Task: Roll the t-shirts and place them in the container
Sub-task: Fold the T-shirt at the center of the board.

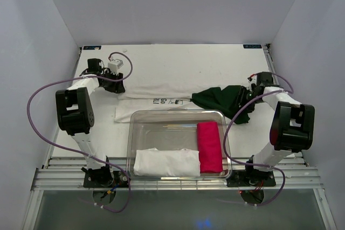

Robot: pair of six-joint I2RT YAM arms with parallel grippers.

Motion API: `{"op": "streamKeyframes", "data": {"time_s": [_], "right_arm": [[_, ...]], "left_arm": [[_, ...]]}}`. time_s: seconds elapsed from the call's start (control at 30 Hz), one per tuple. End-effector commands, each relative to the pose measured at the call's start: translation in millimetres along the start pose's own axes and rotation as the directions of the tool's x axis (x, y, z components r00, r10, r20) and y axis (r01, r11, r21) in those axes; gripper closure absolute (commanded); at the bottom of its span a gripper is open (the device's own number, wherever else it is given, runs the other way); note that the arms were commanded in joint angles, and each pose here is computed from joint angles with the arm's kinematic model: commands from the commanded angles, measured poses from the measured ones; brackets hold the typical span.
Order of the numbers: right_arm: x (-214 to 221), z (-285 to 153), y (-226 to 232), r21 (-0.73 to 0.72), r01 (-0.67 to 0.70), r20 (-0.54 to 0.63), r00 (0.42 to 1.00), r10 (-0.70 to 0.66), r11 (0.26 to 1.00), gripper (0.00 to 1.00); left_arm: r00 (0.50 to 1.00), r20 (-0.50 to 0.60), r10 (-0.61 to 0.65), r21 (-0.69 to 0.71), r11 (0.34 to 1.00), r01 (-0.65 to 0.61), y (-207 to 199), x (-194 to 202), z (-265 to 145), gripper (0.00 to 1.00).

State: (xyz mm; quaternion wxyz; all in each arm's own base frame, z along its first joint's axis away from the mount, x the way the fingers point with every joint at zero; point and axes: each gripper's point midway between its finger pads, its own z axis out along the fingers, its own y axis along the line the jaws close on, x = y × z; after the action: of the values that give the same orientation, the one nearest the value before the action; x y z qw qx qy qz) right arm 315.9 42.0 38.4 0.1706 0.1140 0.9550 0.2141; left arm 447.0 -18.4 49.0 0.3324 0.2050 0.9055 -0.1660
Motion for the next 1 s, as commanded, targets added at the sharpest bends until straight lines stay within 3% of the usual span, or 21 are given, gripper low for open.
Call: {"op": "streamKeyframes", "data": {"time_s": [0.0, 0.13, 0.27, 0.37, 0.43, 0.77, 0.87, 0.97], "right_arm": [[-41.7, -24.7, 15.4, 0.015, 0.092, 0.100, 0.991, -0.093, 0.996, 0.49], [-65.6, -41.1, 46.4, 0.029, 0.241, 0.170, 0.955, -0.242, 0.970, 0.48], [-90.8, -45.3, 94.7, -0.032, 0.371, 0.278, 0.895, -0.348, 0.928, 0.46], [-105.8, -32.5, 113.6, -0.129, 0.375, 0.300, 0.897, -0.325, 0.918, 0.43], [-114.3, -13.2, 111.4, -0.147, 0.360, 0.254, 0.914, -0.317, 0.921, 0.43], [-106.4, 30.0, 119.7, -0.310, 0.340, 0.188, 0.937, -0.293, 0.888, 0.44], [-97.4, 31.5, 123.3, -0.344, 0.332, 0.174, 0.942, -0.288, 0.878, 0.50], [-92.3, 27.6, 124.1, -0.338, 0.339, 0.183, 0.939, -0.292, 0.878, 0.64]], "left_arm": [[0.997, 0.017, 0.078, -0.008, 0.997, -0.078, -1.7, -12.1, -18.1, 0.40], [0.992, 0.005, 0.129, -0.047, 0.991, -0.129, 3.9, -18.9, -31.7, 0.37], [0.989, 0.067, 0.130, -0.021, 0.991, -0.129, 2.8, -41.0, -44.0, 0.38], [0.991, 0.079, 0.105, -0.002, 0.994, -0.105, 3.1, -48.5, -39.6, 0.39], [0.993, 0.067, 0.094, 0.001, 0.996, -0.095, 2.9, -46.3, -34.6, 0.39], [0.998, 0.036, 0.058, -0.002, 0.998, -0.058, -1.9, -33.6, -31.9, 0.41], [0.998, 0.034, 0.057, -0.001, 0.998, -0.057, -2.2, -33.2, -31.1, 0.41], [0.998, 0.031, 0.057, -0.006, 0.998, -0.057, -0.9, -33.6, -29.9, 0.41]]}}
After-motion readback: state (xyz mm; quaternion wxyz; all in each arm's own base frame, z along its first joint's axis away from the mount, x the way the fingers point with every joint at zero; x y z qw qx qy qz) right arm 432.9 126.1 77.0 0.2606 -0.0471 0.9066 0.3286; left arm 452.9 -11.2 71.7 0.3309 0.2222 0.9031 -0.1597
